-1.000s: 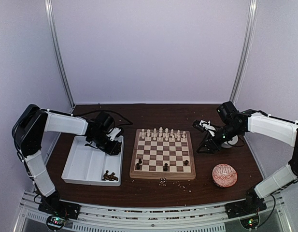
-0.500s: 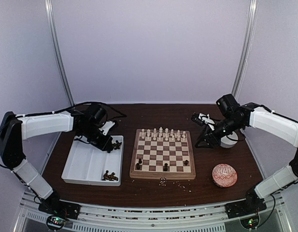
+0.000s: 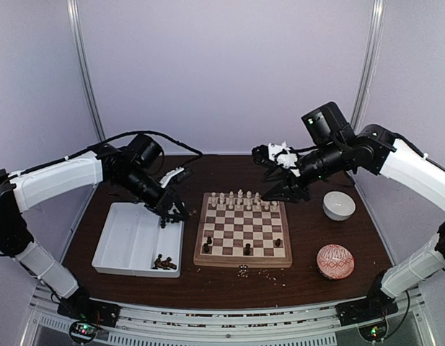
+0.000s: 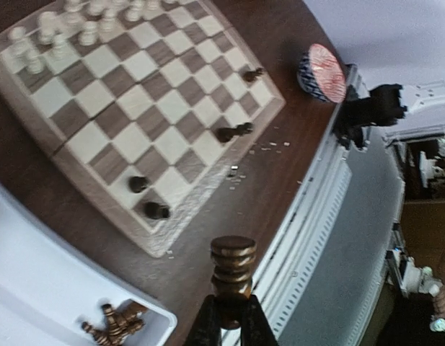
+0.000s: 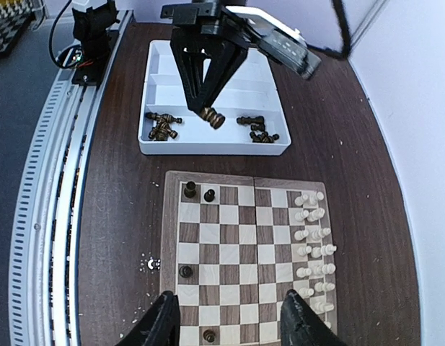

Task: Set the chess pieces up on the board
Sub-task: Pass from the left arm to the right

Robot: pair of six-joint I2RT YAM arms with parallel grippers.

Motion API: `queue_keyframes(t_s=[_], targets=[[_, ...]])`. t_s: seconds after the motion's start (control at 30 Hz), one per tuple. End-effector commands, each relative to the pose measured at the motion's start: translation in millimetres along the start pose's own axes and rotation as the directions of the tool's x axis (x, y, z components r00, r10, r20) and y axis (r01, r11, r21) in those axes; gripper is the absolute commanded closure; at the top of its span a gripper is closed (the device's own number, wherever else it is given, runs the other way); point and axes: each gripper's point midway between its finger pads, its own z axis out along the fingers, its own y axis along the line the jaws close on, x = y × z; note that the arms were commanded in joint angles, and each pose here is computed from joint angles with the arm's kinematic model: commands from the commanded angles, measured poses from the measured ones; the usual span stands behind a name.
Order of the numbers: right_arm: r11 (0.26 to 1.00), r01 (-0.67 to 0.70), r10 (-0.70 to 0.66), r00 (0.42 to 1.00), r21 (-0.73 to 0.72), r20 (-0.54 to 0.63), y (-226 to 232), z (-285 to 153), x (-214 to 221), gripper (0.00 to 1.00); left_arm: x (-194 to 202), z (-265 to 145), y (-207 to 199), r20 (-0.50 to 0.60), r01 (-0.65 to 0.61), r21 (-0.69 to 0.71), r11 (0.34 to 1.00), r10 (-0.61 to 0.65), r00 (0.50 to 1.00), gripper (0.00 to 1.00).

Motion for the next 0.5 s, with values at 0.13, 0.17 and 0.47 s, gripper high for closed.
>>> queue_keyframes(t_s=[0.13, 0.17, 0.47], targets=[[0.922, 0.376, -0.357, 0.918, 0.094, -0.171, 5.4, 33.6, -26.2, 0.48, -13.3, 11.2, -77.7, -0.064, -0.015, 0.337, 0.941, 0.038, 0.997, 0.98], [0.912, 0.401, -0.381, 0.906, 0.089, -0.183, 9.4, 38.1, -27.6, 0.48, -13.9, 11.5, -82.8, -0.072, -0.008, 0.361, 0.933, 0.037, 0.997, 0.98], [0.849, 0.524, -0.490, 0.830, 0.071, -0.266, 31.6, 75.9, -26.5, 0.48, -17.7, 14.8, -108.4, -0.101, -0.007, 0.432, 0.902, 0.056, 0.993, 0.98]])
